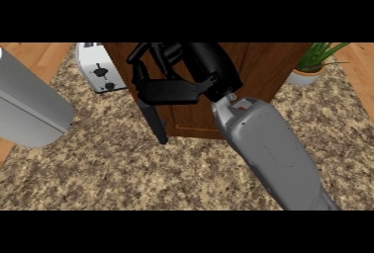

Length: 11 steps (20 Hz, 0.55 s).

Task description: Pick up the bottled water, place it into the cabinet and close the cabinet

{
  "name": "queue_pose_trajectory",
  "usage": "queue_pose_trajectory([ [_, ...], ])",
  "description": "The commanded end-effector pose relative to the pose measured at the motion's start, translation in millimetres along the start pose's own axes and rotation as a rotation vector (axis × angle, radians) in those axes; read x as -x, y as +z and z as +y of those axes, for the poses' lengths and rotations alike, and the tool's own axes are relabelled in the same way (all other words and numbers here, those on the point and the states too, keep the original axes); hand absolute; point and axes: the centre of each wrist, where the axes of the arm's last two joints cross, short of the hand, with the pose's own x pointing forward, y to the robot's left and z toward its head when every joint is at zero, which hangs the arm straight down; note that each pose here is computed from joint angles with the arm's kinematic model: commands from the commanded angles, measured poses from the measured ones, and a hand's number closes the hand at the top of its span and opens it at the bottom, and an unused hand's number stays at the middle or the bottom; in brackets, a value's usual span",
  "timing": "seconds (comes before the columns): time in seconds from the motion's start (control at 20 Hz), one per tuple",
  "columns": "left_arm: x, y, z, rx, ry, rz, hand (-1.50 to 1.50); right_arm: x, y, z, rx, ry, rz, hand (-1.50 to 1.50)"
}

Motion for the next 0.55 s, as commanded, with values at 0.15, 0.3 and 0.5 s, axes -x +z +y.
queue_pose_trajectory([
  [0.15, 3, -8, 6, 0.017, 0.007, -0.002, 1.50, 41, -17, -39, 0.149, 0.053, 0.117, 1.50],
  [0.3, -5, -8, 3, 0.034, 0.001, -0.003, 1.50, 34, -17, -52, 0.174, 0.037, 0.117, 1.50],
  [0.5, -7, -18, 1, 0.047, 0.025, -0.026, 1.50, 39, -26, -38, 0.161, 0.049, 0.119, 1.50],
])
